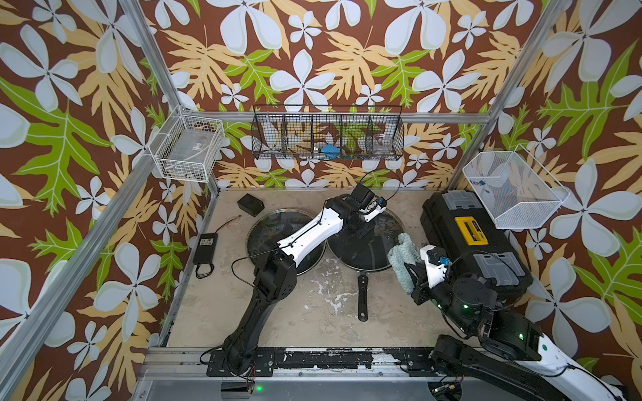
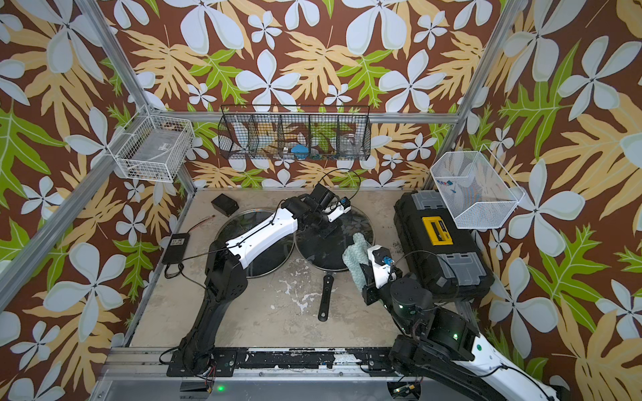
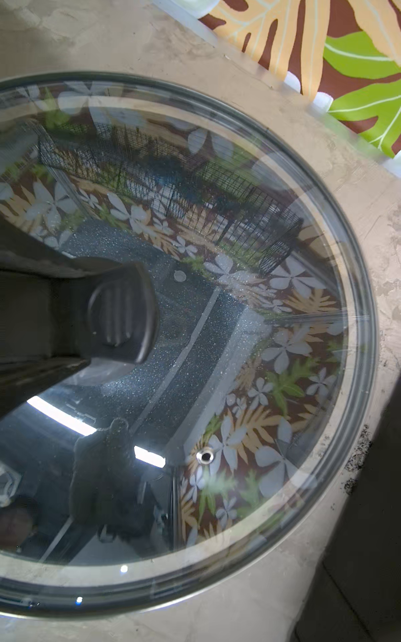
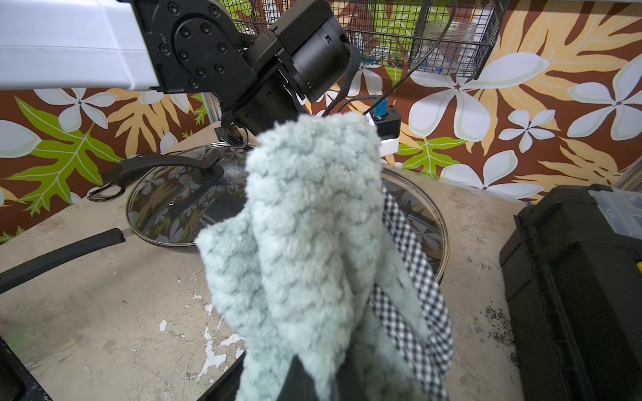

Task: Wipe the pot lid with a cloth
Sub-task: Place the pot lid on the cooking pot.

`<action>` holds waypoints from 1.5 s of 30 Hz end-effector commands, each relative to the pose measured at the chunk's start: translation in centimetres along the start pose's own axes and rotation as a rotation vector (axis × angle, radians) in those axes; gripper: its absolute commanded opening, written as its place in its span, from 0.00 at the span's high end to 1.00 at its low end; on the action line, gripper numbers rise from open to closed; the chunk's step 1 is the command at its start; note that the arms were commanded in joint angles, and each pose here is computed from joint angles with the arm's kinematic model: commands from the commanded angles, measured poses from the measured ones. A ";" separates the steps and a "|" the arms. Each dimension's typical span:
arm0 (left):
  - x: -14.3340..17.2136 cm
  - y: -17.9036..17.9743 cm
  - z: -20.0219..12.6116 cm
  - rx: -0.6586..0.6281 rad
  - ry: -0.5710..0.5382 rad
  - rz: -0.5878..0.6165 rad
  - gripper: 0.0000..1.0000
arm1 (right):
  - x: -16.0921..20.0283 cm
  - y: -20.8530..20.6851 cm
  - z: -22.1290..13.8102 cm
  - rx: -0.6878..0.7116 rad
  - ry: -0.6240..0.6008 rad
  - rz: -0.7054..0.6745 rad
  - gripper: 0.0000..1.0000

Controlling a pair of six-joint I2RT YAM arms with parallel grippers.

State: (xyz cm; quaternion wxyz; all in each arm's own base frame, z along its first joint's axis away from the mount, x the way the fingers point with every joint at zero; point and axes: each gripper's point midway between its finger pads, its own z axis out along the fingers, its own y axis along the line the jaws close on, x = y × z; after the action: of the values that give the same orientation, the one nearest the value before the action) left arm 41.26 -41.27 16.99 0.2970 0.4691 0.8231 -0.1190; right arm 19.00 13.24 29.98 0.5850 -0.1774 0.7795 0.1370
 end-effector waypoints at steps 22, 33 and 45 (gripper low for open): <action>-1.1 0.2 2.0 -0.001 -0.046 0.044 0.98 | -0.5 -1.4 -0.6 0.068 -0.026 0.013 1.00; -0.7 -0.1 2.8 0.013 -0.036 0.034 0.78 | -0.6 -1.6 -0.7 0.073 -0.032 0.017 1.00; -1.0 -0.6 2.3 0.037 -0.049 0.041 0.56 | -0.8 -1.8 -0.9 0.081 -0.039 0.018 1.00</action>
State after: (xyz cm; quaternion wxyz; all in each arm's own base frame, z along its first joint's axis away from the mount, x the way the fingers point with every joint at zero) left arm 42.17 -42.94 15.54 0.3061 0.4820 0.8103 -0.1320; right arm 19.12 11.67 30.28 0.5949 -0.1554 0.7803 0.1143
